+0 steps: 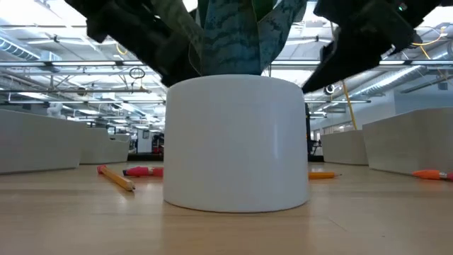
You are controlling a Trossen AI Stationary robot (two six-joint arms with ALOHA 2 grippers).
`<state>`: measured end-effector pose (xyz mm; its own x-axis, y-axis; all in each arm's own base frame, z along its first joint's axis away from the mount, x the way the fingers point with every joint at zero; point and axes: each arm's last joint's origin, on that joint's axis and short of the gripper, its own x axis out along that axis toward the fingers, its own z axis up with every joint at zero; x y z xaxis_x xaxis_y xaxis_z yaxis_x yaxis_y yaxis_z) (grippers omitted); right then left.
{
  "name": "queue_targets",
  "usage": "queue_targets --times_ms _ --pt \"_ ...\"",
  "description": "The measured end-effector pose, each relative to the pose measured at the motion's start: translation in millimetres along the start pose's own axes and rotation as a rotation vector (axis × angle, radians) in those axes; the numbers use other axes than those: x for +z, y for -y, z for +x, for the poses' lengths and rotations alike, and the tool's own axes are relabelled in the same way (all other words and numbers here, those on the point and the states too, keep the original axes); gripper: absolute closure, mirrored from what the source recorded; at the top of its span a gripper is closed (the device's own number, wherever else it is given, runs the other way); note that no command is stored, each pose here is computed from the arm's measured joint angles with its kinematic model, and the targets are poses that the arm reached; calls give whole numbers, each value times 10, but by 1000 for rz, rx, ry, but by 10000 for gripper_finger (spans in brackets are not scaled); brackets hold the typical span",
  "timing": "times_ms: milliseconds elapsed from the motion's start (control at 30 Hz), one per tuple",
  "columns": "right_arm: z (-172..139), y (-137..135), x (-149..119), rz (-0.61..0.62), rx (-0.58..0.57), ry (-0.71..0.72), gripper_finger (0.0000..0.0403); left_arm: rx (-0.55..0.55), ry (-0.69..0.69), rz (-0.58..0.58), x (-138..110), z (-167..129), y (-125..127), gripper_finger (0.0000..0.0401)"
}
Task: Sort crayons/erasers/pens/pencils in bins
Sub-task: Put the orange scissors into the top left gray bin
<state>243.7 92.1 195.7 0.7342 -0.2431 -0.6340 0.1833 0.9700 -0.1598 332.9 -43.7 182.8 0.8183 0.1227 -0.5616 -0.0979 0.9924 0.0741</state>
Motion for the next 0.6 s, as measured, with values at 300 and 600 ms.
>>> queue_targets --times_ms 300,600 --pt "10 30 -30 25 -19 -32 161 59 -7 -46 -12 105 -262 68" --pt "58 147 -67 0 -70 -95 161 200 59 -209 21 302 -1087 68"
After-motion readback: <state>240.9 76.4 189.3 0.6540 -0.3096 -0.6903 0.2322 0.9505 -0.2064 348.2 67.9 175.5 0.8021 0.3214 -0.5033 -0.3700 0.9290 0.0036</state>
